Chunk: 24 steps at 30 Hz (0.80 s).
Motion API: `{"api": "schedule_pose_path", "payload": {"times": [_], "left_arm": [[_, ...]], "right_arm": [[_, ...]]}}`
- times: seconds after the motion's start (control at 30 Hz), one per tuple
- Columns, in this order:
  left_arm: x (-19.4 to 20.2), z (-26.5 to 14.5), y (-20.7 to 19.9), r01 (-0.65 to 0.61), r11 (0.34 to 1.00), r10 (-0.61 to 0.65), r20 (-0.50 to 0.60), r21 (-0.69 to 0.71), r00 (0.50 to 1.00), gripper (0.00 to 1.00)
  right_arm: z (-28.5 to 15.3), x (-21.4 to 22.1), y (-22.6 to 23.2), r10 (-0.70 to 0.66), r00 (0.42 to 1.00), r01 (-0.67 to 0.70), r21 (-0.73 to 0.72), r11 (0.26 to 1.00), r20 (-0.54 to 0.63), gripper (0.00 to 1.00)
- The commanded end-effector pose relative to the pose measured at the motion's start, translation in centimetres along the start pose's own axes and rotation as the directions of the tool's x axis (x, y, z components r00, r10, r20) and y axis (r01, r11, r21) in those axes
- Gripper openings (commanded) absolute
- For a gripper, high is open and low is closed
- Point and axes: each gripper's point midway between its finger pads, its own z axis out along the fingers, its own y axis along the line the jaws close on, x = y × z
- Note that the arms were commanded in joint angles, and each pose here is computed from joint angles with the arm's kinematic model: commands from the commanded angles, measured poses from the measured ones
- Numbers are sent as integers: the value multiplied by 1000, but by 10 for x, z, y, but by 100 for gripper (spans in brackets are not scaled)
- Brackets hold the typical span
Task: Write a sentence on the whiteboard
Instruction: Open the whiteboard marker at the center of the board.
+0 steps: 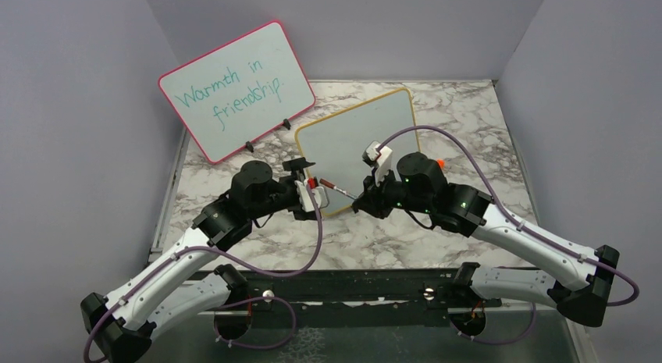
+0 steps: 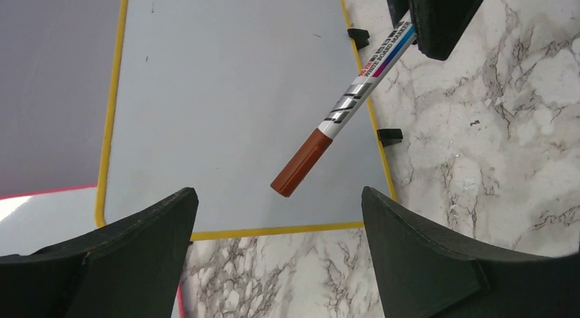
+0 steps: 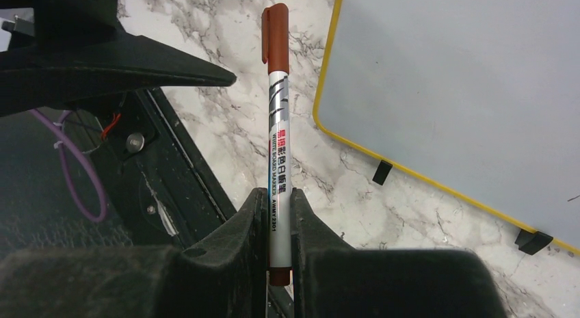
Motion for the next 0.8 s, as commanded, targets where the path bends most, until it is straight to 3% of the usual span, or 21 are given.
{"api": "schedule_pose_path", "payload": {"times": [0.0,0.47,0.77], "left_arm": [[-9,9,-17,-77,991,70,68,112,995,84],[-8,18,-30,-116,979,103,83,170,991,49],[-3,18,-35,-127,977,114,85,169,990,18]], "right_arm": [[-10,-12,12,-18,1000,19,-58,998,20,1],[-8,-15,23,0,1000,3,-120,993,30,1],[-5,-20,23,28,998,-22,-116,993,56,1]]}}
